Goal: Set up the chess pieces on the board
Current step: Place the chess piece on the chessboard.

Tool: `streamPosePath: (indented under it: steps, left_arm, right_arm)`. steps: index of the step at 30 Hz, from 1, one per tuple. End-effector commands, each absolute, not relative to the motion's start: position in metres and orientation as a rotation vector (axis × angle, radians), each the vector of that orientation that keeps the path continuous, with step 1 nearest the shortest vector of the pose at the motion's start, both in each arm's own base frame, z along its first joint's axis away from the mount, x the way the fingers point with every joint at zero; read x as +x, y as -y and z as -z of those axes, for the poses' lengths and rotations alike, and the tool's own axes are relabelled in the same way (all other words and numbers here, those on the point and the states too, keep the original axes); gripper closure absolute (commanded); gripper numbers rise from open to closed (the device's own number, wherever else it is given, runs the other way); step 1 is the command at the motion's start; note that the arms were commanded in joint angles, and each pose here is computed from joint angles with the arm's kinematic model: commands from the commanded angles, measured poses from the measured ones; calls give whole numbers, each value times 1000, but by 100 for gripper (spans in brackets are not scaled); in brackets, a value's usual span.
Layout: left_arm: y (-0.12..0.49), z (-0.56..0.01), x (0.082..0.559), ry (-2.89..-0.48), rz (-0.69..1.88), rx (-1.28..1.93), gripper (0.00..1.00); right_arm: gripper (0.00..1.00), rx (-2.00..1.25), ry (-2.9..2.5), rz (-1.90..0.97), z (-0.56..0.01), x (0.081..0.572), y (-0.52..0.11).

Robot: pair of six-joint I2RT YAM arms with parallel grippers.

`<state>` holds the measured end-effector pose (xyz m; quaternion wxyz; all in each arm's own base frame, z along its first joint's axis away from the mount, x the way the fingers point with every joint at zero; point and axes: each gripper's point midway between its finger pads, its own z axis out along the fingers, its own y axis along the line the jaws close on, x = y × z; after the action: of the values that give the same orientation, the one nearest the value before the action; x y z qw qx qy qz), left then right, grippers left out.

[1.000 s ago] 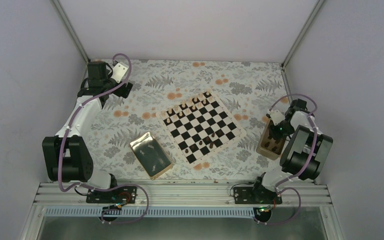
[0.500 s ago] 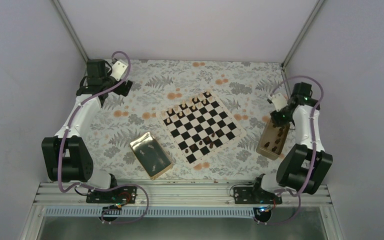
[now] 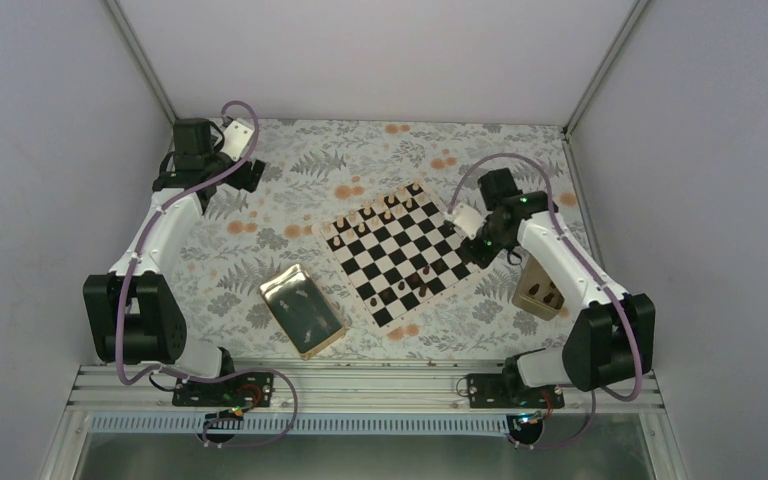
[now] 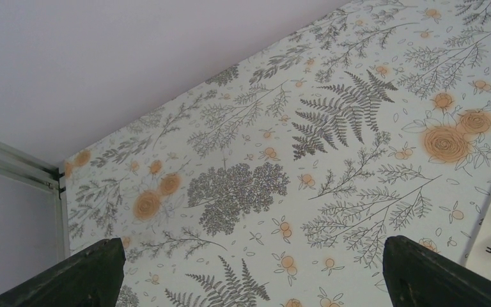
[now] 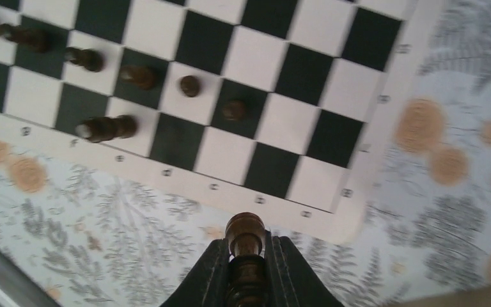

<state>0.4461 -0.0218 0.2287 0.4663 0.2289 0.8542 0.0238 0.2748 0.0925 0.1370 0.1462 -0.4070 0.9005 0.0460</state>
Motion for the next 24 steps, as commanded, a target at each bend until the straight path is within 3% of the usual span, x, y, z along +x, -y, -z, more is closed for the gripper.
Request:
streamPosePath:
  steps: [1, 24]
  left_arm:
    - [22, -239, 448, -2088, -46, 532, 0]
    - [19, -235, 447, -2111, -54, 500, 0]
  right_arm:
    - [86, -1184, -2596, -289, -120, 259, -118]
    - [84, -1436, -2515, -358, -65, 244, -167]
